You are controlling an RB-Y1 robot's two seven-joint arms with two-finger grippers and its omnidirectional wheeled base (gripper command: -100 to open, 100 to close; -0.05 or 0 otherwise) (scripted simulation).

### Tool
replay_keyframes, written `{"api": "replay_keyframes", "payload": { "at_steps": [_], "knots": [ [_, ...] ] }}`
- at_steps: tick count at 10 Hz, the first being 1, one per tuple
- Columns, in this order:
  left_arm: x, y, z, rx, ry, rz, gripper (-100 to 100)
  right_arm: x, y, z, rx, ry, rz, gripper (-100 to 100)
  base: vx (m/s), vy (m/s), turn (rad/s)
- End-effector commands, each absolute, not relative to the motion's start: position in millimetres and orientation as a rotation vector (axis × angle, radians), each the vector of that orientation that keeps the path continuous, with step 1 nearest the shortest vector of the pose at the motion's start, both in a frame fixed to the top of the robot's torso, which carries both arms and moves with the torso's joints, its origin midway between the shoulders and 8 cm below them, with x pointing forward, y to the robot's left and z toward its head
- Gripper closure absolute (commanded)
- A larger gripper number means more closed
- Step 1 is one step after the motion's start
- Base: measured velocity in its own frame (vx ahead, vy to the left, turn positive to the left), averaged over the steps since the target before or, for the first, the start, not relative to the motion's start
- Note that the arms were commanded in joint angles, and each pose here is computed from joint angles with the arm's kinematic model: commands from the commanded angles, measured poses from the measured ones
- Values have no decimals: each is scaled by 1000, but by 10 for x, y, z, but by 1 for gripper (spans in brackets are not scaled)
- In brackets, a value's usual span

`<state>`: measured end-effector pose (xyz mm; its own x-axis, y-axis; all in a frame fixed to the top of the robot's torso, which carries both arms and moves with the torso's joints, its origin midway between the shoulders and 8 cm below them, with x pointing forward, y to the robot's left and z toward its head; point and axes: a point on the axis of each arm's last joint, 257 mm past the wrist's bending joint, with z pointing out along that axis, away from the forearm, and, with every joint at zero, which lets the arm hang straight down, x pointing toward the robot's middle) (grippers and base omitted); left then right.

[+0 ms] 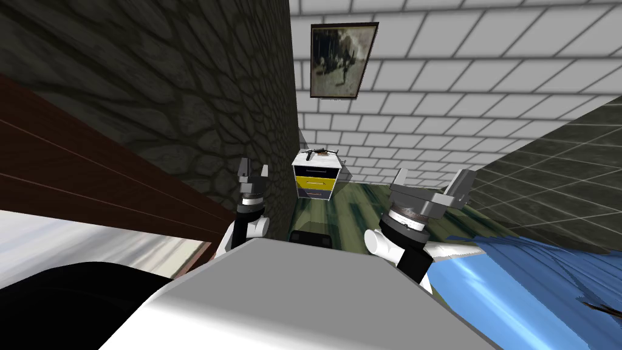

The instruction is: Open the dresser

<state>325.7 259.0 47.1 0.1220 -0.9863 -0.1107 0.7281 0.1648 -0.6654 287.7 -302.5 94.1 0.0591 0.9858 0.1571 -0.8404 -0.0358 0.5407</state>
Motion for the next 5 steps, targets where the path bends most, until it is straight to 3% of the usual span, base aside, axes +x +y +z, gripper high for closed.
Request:
{"api": "replay_keyframes", "payload": {
  "at_steps": [1,5],
  "knots": [
    [3256,2590,471,-519,612,-1336,0,2877,-3025,941,582,315,1507,0,0,0,0],
    [3256,2590,472,-519,612,-1336,0,2876,-3025,942,581,315,1507,0,0,0,0]
  ]
}}
